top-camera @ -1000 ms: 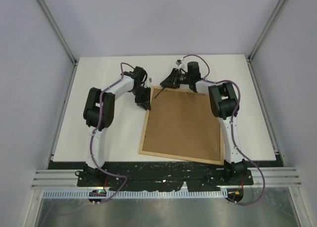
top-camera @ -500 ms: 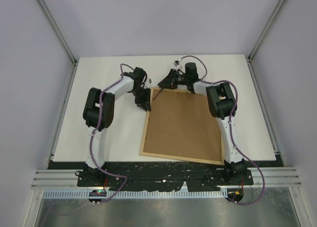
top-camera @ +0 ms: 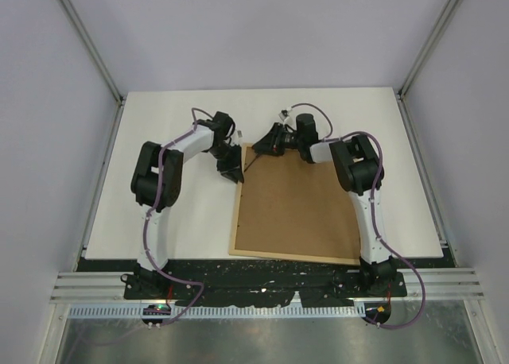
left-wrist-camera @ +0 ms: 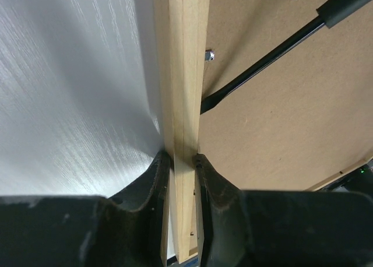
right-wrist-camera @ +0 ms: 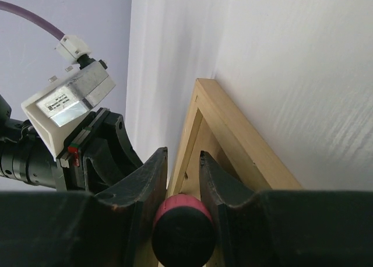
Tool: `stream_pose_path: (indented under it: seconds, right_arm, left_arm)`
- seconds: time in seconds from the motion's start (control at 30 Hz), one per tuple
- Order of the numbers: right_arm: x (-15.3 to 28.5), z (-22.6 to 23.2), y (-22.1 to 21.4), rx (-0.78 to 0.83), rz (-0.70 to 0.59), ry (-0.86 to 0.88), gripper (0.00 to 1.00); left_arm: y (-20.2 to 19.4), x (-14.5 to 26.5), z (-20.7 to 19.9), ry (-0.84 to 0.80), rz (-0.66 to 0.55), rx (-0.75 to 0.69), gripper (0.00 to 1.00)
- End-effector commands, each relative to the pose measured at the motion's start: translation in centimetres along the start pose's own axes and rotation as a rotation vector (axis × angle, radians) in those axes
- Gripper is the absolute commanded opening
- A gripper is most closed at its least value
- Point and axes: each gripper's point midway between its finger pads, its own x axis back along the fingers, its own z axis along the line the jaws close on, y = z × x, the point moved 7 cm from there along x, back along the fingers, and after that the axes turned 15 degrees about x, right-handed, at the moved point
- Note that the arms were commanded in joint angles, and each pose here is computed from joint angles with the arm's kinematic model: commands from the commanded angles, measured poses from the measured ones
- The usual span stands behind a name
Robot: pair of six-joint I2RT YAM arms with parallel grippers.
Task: Take the photo out of the frame
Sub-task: Release the photo frame item from the photo frame, then adjust the screwdriver.
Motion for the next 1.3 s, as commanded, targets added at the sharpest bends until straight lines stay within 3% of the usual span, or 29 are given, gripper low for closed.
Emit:
stream_pose_path:
  seconds: [0.0,0.2,0.33,0.37,0.43,0.47,0.67,0.87,1.13,1.27]
  right_arm:
    - [1.0,1.0,0.7,0.073,-0.049,-0.074,0.08]
    - [6.0,2.4,4.2,0.143,-0.181,-0.124,0.08]
    - [6.8,2.9,4.9,0.171,-0.174,-0.115,0.08]
    - [7.1,3.0,5.0,0.179,-0.166,-0.109,0.08]
    - [7.7,3.4,5.4,0.198,-0.160,-0.112,0.08]
    - [8.0,4.0,5.8,0.215,-0.166,-0.108,0.08]
    - [9.7,5.8,5.7,0.218,-0.134,-0.108,0.08]
    - [11.1,8.6,5.0,0.193,-0.123,-0.072,0.08]
    - [12.8,11.7,3.5,0.210,-0.082,-0.041,0.08]
    - [13.1,12.2,3.5,0.218,-0.068,-0.036,0.08]
  left_arm:
    - [-1.2,-0.9,-0.5,-0.039,-0.002,0.034,0.00]
    - [-2.6,-1.1,-0.5,-0.116,-0.009,0.120,0.00]
    - [-2.3,-0.8,-0.8,-0.139,-0.017,0.103,0.00]
    - [-2.2,-0.4,-1.1,-0.148,-0.029,0.088,0.08]
    - [-1.7,0.9,-1.5,-0.178,-0.070,0.060,0.33]
    - [-1.5,1.5,-1.7,-0.190,-0.089,0.045,0.40]
    - [-0.5,6.0,-4.5,-0.294,-0.170,-0.146,0.68]
    - [-1.2,7.2,-7.1,-0.296,-0.175,-0.345,0.74]
    - [-2.4,6.0,-8.5,-0.338,-0.061,-0.389,0.74]
    - [-3.3,6.3,-9.4,-0.347,-0.070,-0.437,0.74]
